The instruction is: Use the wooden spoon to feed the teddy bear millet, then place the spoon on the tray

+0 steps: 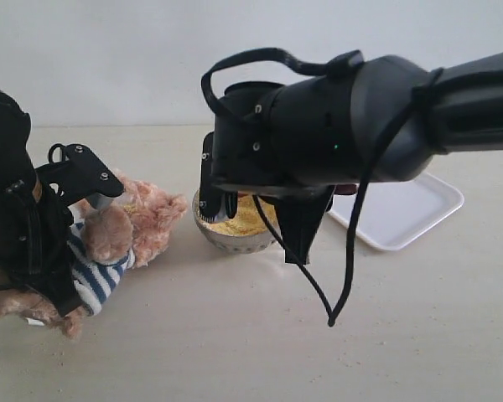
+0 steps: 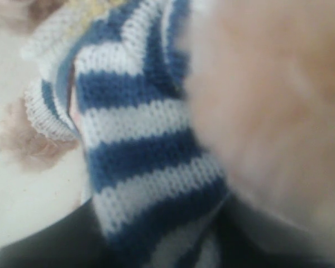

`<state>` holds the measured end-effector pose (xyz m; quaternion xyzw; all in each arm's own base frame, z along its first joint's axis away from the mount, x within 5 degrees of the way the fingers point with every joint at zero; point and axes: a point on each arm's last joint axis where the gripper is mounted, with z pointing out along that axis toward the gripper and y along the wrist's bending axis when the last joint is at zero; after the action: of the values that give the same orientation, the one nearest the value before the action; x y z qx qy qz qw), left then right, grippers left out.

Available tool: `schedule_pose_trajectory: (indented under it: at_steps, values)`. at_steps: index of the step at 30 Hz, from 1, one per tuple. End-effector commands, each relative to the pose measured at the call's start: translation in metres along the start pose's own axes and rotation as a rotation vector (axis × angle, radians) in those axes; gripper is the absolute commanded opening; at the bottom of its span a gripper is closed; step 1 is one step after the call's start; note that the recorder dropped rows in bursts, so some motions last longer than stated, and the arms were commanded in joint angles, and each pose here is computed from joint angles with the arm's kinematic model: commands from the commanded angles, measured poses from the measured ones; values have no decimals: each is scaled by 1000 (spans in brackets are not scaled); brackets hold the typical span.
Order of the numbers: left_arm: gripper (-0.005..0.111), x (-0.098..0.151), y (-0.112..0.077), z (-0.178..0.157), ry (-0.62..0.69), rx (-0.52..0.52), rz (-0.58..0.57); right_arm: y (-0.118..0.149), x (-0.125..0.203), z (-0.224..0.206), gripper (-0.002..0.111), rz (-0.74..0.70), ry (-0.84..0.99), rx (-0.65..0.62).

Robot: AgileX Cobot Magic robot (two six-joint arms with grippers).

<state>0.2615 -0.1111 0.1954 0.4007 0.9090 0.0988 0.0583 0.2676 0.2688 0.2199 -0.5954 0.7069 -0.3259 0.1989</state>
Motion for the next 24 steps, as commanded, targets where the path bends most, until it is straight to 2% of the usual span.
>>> schedule_pose_trajectory:
  at_steps: [1, 8, 16, 24]
  values:
    - [5, 0, -2, -2, -7, 4, -5, -11, 6, -15, 0, 40, -45, 1]
    - [5, 0, -4, -2, -3, 5, -19, -17, 4, -23, 0, 74, -97, -20]
    - [5, -8, -21, -8, -4, -64, 111, -31, -6, -39, 0, 106, -174, -65]
    - [5, -9, -26, -9, 7, -70, 119, -25, -10, -43, 0, 71, -191, -106]
